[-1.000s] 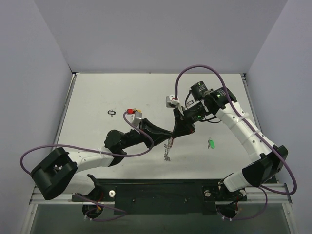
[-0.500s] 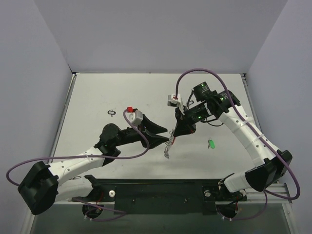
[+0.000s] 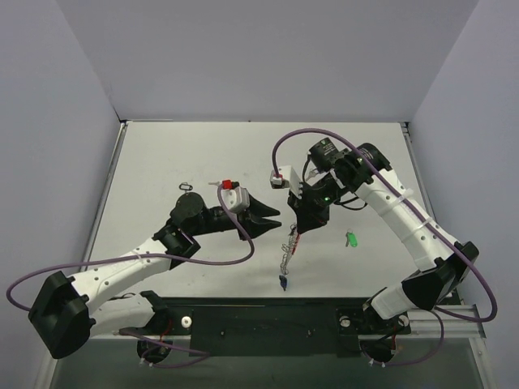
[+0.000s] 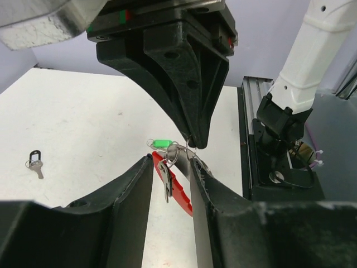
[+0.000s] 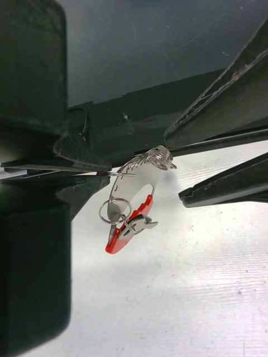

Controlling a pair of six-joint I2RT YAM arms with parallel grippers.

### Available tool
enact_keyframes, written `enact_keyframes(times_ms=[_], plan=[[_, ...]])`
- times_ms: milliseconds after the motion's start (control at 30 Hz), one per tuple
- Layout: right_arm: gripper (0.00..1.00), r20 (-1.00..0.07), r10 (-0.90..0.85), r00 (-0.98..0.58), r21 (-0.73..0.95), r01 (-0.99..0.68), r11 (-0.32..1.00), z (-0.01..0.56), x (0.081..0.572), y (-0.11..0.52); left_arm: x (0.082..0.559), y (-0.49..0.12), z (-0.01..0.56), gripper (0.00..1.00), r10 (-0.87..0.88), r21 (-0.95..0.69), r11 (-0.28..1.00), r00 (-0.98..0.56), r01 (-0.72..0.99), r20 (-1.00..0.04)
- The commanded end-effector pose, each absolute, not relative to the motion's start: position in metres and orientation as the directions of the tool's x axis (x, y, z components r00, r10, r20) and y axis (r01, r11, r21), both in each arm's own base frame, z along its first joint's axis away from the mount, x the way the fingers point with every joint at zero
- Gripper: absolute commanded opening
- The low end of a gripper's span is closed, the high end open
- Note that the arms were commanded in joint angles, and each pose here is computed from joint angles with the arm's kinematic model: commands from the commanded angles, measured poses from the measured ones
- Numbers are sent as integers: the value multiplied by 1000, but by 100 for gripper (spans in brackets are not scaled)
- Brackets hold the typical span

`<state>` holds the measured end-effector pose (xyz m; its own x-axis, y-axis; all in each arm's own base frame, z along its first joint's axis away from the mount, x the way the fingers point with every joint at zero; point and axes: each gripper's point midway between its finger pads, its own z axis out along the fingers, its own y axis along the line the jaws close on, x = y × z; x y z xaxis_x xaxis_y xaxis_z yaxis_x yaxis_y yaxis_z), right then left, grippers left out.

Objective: Put the keys on the keyring

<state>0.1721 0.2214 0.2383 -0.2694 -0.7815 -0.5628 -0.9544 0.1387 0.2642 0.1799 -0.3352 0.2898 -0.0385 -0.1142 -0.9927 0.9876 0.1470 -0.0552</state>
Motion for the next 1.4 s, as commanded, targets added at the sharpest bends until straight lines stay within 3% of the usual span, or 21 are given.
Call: enact_keyframes(times_ms=[0,700,933,1367], plan=[[0,-503,-826,-256,257,-956,140,244,162,208,175,-347,297,41,-98,28,97,38,995,-994],[0,-511,-818,-263,282,-951,129,246,161,214,167,-373,301,36,-161,-39,3,-38,999,-986],[0,-511,-817,-267,285,-949,132,245,163,215,166,-376,299,26,-165,-75,-17,-76,997,-983],[0,-510,-816,-271,292,-947,132,245,162,216,164,-381,290,22,-136,-105,-45,-111,993,-984]])
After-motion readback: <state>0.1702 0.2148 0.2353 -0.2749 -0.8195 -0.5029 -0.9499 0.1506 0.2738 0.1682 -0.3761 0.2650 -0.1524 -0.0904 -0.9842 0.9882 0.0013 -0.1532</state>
